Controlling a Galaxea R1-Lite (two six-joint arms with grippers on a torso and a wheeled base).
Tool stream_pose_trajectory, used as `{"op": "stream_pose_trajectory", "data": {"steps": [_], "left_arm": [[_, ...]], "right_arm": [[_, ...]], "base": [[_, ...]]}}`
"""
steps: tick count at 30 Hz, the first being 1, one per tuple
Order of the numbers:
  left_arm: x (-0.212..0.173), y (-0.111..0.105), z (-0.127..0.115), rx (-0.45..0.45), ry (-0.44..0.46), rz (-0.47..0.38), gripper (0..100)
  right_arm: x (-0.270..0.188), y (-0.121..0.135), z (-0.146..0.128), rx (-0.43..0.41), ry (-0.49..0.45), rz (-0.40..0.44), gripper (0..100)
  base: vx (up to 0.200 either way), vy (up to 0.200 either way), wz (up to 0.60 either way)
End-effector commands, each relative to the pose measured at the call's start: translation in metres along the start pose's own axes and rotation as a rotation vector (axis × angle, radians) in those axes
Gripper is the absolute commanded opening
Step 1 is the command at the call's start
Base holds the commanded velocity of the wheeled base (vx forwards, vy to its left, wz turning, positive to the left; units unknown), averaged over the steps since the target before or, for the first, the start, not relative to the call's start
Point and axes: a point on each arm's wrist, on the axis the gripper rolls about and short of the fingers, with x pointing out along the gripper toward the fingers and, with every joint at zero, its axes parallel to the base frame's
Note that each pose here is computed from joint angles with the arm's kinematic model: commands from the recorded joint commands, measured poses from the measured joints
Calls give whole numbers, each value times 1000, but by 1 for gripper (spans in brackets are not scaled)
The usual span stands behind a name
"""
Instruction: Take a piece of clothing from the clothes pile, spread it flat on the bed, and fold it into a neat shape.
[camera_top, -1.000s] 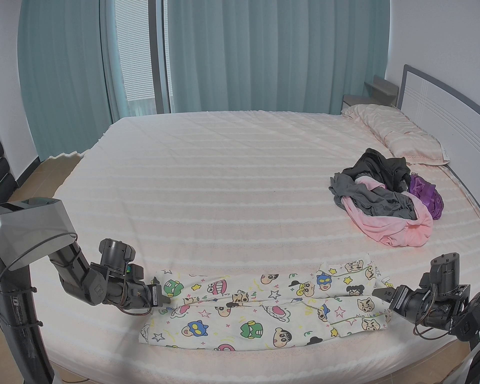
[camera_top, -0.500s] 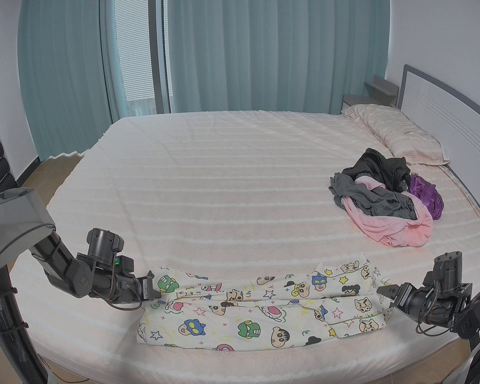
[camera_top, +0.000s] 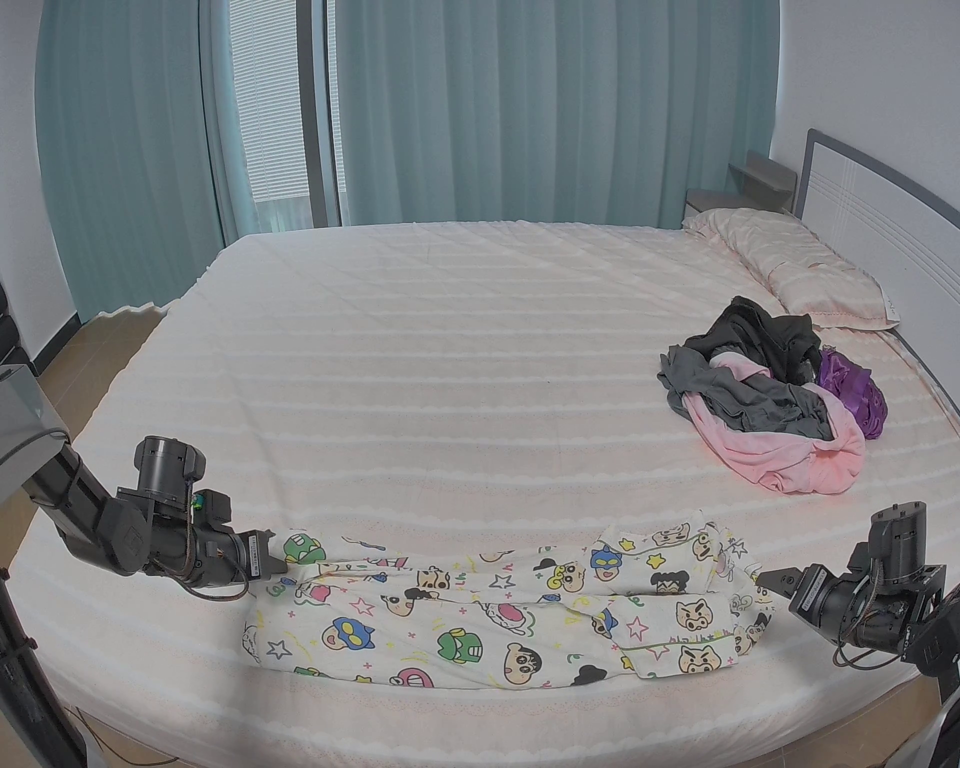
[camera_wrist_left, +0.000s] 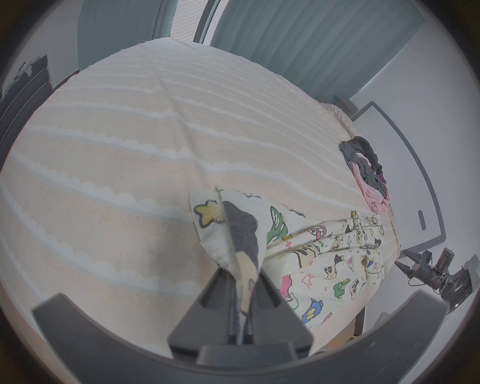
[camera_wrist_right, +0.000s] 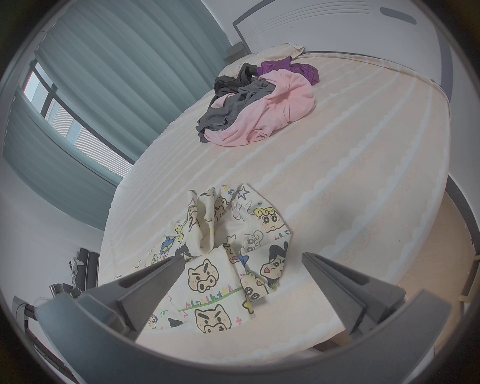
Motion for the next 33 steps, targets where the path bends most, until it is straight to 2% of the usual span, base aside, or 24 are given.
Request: {"op": "stream_pose_trajectory", "data": {"steps": [1,7,9,11,12,15,22,25,29,33], "left_arm": [[0,1,3,-3,-11,2,0],[-10,17,12,-39,-56,33,0],[-21,35,18,-64,-83,70,0],[-26,44,19,-63,-75,90,0],[-32,56,18,-66,-59,102,0],[-43,66,19,-77,-59,87,0],[-78,96,46,-150,-143,141,0],[-96,108,57,-166,-126,172,0],[-109,103,57,-159,-75,181,0],[-110,64,52,-124,-19,140,0]], "right_arm": [[1,-1,-1,0,6,-5,100],[1,-1,-1,1,8,-7,100],[1,-1,-1,1,8,-7,100],[1,-1,-1,1,9,-6,100],[1,-1,-1,1,10,-7,100],[1,-1,-1,1,12,-5,100],[1,-1,-2,1,23,6,100],[1,-2,0,9,16,1,100],[1,-3,1,16,12,-4,100],[1,-3,1,15,13,-3,100]], "base": [[0,0,0],[0,0,0],[0,0,0],[0,0,0],[0,0,0],[0,0,0],[0,0,0],[0,0,0],[0,0,0],[0,0,0]]}}
